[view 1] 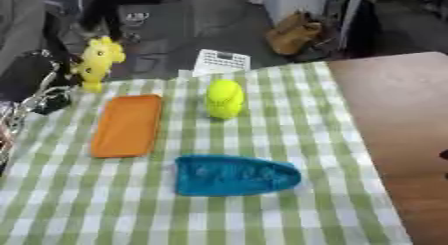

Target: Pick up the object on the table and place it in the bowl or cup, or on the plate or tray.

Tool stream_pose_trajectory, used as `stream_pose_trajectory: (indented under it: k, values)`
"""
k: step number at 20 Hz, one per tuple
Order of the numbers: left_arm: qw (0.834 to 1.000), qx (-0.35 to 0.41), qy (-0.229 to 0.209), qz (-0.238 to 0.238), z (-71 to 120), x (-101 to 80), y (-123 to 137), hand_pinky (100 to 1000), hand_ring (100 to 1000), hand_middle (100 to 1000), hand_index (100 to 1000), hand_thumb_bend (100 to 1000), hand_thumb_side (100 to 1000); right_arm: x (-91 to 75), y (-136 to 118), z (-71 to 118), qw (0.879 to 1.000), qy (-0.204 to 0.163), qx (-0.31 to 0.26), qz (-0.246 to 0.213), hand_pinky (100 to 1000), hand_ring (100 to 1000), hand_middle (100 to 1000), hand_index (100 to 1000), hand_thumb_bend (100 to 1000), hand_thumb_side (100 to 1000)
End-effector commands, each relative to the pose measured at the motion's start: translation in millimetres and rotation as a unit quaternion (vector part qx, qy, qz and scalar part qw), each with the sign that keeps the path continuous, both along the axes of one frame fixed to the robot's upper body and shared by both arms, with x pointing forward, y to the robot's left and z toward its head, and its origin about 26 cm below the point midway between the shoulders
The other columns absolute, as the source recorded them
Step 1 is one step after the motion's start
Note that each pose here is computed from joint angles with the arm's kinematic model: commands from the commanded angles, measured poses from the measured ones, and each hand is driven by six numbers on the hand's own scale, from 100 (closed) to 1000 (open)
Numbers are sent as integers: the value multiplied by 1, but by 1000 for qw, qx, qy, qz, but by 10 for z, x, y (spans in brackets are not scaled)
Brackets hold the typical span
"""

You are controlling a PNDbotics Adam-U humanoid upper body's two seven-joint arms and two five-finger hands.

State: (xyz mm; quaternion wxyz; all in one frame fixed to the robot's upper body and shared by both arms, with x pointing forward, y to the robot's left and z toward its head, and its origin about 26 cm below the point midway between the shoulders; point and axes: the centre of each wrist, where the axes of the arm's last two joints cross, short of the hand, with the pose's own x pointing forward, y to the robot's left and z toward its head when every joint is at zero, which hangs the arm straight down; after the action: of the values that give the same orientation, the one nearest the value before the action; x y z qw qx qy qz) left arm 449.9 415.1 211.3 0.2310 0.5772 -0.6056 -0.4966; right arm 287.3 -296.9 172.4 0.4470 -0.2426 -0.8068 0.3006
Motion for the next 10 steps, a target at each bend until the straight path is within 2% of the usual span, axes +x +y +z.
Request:
stream_pose_trajectory:
  k: [1,6,7,8,9,10]
  values:
    - [998,48,28,-7,84,-25,46,613,586,495,588,195,199,-28,-29,106,1000,-16,-12,-1,374,538,631,703,100,604]
    - [990,98,95,-21,-3,-8,4,628,625,531,622,199,248,-28,-27,104,1000,-16,-11,-1,374,538,631,703,100,604]
    - [988,107,111,-21,-27,-8,5,649,671,577,661,201,287,-28,-27,104,1000,-16,-11,-1,374,538,630,703,100,604]
    - [985,114,126,-20,-42,-7,9,649,671,577,661,201,287,-29,-27,103,1000,-16,-11,-1,374,538,630,703,100,604]
    - [981,125,145,-19,-70,-8,15,693,755,729,768,254,350,-30,-30,102,1000,-15,-12,-2,375,538,630,703,100,603]
    - [977,136,165,-17,-86,-6,20,693,755,729,768,254,350,-31,-32,100,1000,-15,-12,-2,375,538,630,703,100,603]
